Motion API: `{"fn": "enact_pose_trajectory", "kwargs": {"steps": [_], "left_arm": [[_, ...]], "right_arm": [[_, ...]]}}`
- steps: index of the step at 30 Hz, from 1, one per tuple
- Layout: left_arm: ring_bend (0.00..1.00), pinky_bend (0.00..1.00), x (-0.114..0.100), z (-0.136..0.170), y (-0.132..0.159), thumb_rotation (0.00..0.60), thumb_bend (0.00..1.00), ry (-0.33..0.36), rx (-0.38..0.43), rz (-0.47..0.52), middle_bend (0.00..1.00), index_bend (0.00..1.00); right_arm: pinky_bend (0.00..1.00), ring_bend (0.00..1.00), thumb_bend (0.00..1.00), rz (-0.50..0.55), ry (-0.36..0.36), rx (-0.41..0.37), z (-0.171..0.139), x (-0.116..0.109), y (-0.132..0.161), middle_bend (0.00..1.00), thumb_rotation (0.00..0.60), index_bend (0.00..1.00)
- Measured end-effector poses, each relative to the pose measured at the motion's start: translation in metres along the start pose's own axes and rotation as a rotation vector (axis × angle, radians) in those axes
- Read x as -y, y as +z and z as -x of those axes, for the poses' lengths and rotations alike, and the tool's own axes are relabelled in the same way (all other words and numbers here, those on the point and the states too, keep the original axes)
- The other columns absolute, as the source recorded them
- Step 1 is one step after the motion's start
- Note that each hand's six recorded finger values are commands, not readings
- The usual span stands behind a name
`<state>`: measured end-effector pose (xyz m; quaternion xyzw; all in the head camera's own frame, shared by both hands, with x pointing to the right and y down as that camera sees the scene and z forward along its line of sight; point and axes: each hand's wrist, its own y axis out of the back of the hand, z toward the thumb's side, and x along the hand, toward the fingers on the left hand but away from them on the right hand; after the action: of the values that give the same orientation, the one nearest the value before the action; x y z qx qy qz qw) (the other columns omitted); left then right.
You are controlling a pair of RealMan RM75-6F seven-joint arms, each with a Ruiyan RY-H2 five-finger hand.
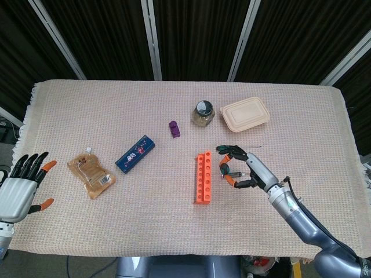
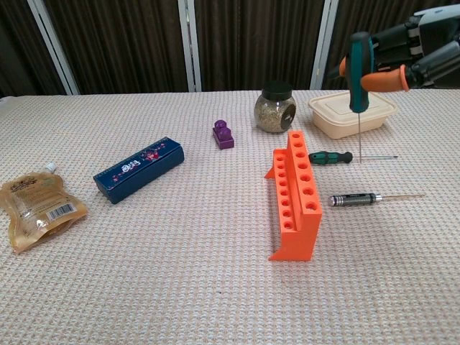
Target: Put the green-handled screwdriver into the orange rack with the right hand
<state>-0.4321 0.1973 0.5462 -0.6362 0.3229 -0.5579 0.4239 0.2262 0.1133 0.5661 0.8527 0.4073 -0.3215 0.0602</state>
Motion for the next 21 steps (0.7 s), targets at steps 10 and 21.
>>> {"fn": "enact_pose_trajectory", "kwargs": {"steps": [10,21], "left_arm": [[0.00,0.00,0.002,-0.002,0.000,0.600,0.10,-0.013,-0.011,-0.011,0.00,0.15],[0.00,0.00,0.001,-0.005,-0.008,0.600,0.10,-0.016,-0.040,-0.020,0.00,0.15]], "right_arm": [[0.00,0.00,0.49,0.164,0.060,-0.063,0.004,0.011,0.003,0.19,0.600,0.58],[0.00,0.00,0.49,0.226,0.060,-0.119,0.019,0.034,-0.026,0.19,0.600,0.59]]}}
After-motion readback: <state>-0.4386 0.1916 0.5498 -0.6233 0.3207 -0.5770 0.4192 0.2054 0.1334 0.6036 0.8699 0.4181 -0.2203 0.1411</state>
